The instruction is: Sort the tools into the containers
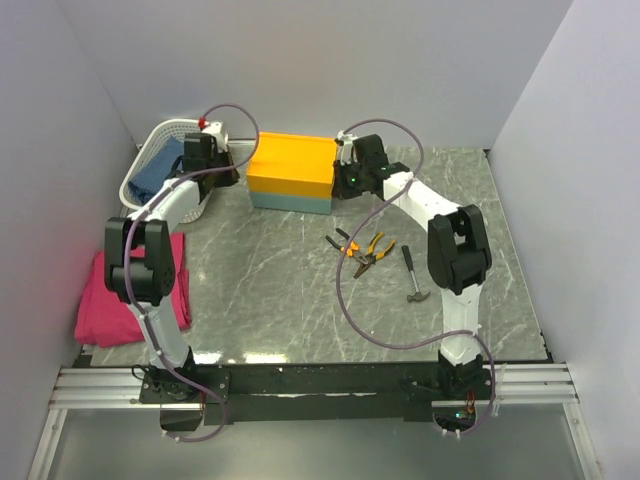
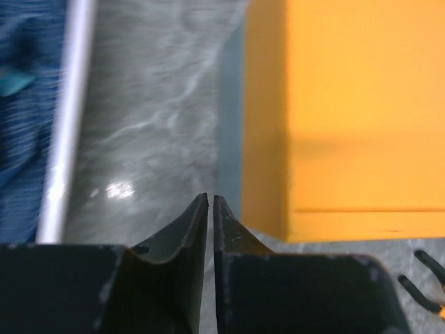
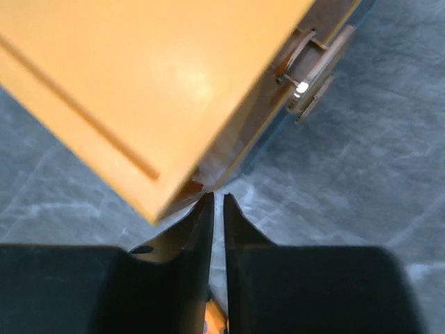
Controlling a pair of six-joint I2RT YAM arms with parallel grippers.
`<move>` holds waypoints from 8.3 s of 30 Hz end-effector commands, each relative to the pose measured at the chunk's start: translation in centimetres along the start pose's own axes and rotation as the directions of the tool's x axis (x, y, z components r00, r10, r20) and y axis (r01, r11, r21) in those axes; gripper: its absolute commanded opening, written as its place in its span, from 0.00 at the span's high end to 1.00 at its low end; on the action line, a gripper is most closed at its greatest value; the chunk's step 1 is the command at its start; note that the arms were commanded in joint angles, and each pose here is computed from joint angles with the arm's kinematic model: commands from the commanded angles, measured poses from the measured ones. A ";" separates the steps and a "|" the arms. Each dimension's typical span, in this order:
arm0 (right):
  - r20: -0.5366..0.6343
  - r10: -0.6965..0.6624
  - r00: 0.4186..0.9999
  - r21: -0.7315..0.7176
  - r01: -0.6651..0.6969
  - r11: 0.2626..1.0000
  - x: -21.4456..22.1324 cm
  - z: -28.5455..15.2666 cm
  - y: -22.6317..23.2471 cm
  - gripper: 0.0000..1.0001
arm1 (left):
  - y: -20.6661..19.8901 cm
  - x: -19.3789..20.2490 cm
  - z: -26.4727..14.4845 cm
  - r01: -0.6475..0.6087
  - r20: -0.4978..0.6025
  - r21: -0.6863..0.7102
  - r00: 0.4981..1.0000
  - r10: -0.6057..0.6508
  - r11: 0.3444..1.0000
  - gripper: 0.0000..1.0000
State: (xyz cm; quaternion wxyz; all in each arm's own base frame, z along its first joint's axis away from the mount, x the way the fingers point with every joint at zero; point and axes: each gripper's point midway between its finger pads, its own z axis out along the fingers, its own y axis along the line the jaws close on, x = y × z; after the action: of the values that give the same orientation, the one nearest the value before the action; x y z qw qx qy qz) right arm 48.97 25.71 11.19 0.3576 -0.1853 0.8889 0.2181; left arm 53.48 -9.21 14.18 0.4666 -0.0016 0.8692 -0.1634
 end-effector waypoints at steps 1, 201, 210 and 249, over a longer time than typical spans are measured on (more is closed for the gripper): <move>0.125 0.077 0.989 -0.036 -0.073 0.997 -4.0 -4.1 -0.2 0.65 | 3.9 -4.5 -5.6 0.053 0.113 -0.263 0.993 -0.024 0.963 0.84; -0.101 -0.045 0.994 0.261 0.070 0.963 2.9 -8.2 -9.7 1.00 | -3.2 -9.3 -21.2 -0.018 0.406 0.165 0.913 -0.052 0.986 0.25; -0.053 -0.116 0.992 0.272 0.126 0.954 1.1 -9.3 -9.7 0.38 | -3.3 -9.7 -20.3 0.004 0.399 0.196 0.913 -0.084 0.981 0.25; -0.172 -0.970 0.172 -0.614 0.751 0.242 19.3 -8.2 -6.0 0.63 | -3.4 -8.3 -17.5 -0.042 0.341 0.192 0.940 -0.027 0.980 0.25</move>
State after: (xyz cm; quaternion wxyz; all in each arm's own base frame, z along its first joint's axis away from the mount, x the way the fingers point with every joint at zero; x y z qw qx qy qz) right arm 34.40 12.79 1.73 0.1256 -0.7599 0.6305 0.0956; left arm 43.07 -5.94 28.82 0.5881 -0.0007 0.7702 -0.2467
